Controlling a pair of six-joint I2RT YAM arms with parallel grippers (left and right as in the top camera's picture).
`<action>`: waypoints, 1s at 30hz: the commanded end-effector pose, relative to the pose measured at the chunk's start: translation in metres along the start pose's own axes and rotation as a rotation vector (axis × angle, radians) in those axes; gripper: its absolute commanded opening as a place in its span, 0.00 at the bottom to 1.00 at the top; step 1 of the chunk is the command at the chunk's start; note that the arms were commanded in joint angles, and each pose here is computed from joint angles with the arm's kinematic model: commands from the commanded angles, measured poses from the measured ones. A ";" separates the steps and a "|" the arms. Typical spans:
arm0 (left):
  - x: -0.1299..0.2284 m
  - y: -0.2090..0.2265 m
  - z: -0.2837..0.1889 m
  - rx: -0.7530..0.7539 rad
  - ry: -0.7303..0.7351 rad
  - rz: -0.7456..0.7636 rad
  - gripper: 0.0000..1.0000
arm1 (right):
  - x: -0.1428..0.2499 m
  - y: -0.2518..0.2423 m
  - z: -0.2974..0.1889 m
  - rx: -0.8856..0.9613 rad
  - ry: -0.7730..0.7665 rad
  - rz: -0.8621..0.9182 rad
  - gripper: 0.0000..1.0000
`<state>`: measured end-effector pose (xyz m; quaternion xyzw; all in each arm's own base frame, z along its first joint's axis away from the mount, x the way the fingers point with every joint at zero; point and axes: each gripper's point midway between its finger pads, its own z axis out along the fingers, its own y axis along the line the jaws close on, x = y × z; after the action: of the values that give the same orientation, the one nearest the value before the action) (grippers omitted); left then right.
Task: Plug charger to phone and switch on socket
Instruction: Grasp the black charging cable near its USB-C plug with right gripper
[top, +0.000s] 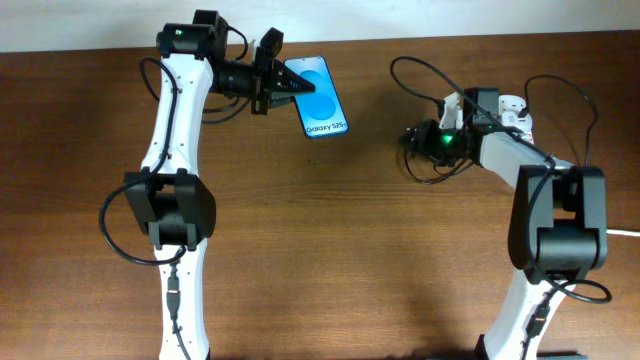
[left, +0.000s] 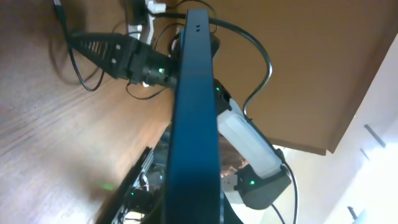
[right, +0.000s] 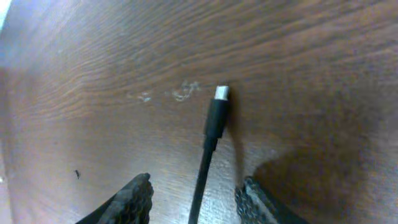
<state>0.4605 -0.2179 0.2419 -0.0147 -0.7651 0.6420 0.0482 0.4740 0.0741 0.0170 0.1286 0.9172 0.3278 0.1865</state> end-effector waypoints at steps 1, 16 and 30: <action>0.001 -0.007 -0.004 0.036 -0.003 0.008 0.00 | -0.002 0.003 0.007 -0.038 0.011 -0.007 0.47; 0.001 -0.007 -0.004 0.033 -0.004 0.008 0.00 | -0.001 0.001 0.020 -0.045 0.009 -0.003 0.30; -0.001 0.007 -0.004 -0.047 -0.012 0.009 0.00 | -0.002 0.039 -0.009 -0.258 0.041 -0.054 0.04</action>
<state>0.4602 -0.2159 0.2323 -0.0114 -0.7832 0.6197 0.0489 0.4770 0.0902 0.0122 0.1199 0.9032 0.3728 0.1760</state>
